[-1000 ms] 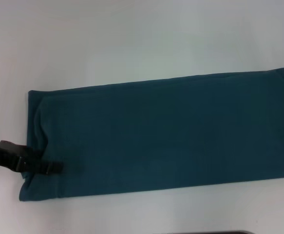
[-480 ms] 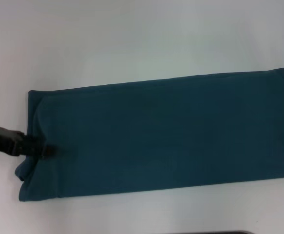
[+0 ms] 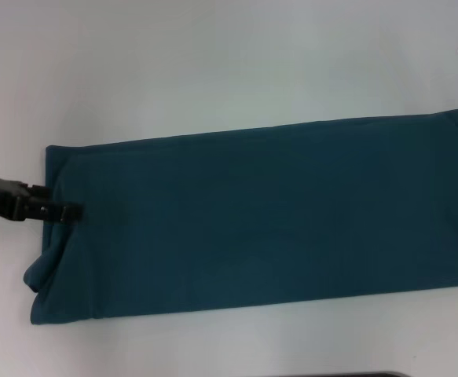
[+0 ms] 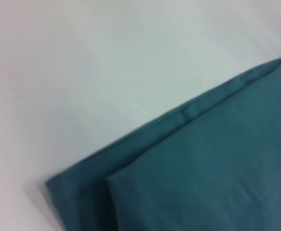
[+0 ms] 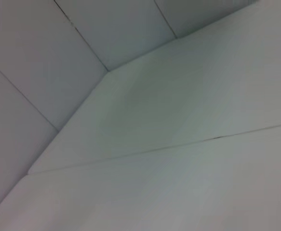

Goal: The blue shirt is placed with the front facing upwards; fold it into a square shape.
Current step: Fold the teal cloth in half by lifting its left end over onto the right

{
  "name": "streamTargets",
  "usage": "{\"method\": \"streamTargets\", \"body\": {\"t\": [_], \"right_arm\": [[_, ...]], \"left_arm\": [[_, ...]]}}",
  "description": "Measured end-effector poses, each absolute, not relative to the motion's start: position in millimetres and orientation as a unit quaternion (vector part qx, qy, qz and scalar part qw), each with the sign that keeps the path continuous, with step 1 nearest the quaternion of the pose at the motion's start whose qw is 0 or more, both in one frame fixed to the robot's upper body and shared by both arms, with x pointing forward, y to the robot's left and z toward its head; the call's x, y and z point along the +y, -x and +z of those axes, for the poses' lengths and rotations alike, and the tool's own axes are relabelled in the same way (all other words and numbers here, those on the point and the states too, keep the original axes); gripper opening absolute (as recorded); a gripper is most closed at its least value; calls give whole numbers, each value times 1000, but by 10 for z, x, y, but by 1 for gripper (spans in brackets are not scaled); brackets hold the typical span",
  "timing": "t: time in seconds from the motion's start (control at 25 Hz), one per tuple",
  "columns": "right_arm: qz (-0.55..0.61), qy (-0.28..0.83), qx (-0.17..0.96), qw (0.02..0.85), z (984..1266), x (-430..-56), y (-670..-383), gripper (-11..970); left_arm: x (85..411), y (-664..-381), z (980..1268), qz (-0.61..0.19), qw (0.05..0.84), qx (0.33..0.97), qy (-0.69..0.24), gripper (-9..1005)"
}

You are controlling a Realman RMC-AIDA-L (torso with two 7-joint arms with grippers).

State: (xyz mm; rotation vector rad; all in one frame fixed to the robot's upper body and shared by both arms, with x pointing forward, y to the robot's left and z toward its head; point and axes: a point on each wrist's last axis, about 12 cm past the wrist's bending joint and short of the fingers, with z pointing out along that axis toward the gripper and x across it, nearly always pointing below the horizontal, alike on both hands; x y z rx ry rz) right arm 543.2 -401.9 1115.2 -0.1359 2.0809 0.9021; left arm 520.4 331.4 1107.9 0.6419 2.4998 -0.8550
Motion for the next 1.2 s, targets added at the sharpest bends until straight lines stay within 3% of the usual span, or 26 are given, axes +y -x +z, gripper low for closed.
{"method": "streamTargets", "body": {"t": [0.68,1.2], "right_arm": [[375,57,813,441,11199,-3968,-5448,944],[397,91,796,447,11264,-3898,-5424,944]], "left_arm": [[3184,-5361,11151,-354,277,866,-220,905],[3131,-5437,11140,-370,276,860,-219,905]]}}
